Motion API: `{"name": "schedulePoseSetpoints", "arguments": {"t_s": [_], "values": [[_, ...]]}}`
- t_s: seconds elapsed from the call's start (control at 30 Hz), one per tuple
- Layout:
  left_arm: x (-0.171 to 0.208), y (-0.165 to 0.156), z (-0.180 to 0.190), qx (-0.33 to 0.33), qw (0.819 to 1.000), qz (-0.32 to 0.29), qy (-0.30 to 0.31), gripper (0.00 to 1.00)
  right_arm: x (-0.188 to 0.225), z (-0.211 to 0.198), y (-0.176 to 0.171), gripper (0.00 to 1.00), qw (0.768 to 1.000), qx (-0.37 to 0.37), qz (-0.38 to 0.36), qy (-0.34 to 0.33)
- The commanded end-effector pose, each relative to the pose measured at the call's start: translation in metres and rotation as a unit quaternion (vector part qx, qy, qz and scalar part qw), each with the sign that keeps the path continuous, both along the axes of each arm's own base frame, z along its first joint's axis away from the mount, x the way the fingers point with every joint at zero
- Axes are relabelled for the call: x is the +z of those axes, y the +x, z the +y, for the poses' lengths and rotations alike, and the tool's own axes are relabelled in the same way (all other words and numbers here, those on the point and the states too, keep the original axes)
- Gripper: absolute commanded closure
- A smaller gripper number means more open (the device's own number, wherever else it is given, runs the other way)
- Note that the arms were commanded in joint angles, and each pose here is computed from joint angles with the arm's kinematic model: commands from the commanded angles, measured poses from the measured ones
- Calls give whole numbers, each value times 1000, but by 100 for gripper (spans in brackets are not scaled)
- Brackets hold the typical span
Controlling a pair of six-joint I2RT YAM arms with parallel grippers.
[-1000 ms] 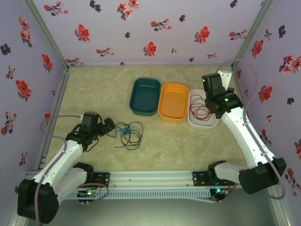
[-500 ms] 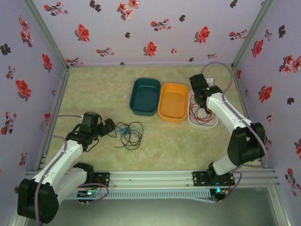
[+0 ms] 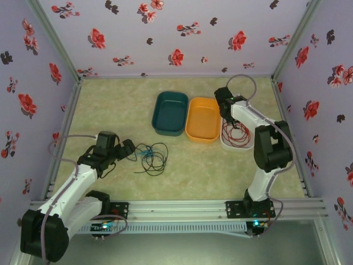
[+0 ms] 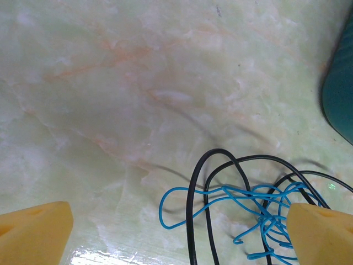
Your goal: Untangle the cables
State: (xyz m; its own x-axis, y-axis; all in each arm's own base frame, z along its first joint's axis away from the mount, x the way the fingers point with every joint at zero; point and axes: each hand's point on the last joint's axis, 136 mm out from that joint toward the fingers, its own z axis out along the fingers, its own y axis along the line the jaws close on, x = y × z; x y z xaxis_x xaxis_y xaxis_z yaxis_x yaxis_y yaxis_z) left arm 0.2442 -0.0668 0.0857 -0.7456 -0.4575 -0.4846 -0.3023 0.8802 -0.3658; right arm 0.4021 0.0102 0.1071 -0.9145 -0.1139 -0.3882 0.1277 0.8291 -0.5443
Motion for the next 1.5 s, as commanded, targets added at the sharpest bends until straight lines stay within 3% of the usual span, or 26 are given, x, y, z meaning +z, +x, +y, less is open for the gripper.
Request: {"name": "schedulePoseSetpoints", "arguments": {"t_s": [0.0,0.33,0.6,0.83,1.23,1.47], "values": [[4,1,0,-6,1000,-1,1,0,0,-3,8,85,1000,-6,7,-14],[2,2,0,-4,1000,1,1,0,-6,33,9,62,993,13,-2,114],[2,3,0,-3,1000,0,0,0,13,37,7,45,991,15,-23,135],[2,3,0,-3,1000,0,0,0,34,34,2,44,988,13,-53,142],[0,3,0,-2,1000,1,-1,0,49,-5,6,48,996,-16,-68,58],[2,5,-1,-4,1000,-2,0,0,37,-22,10,49,995,-37,-56,68]]}}
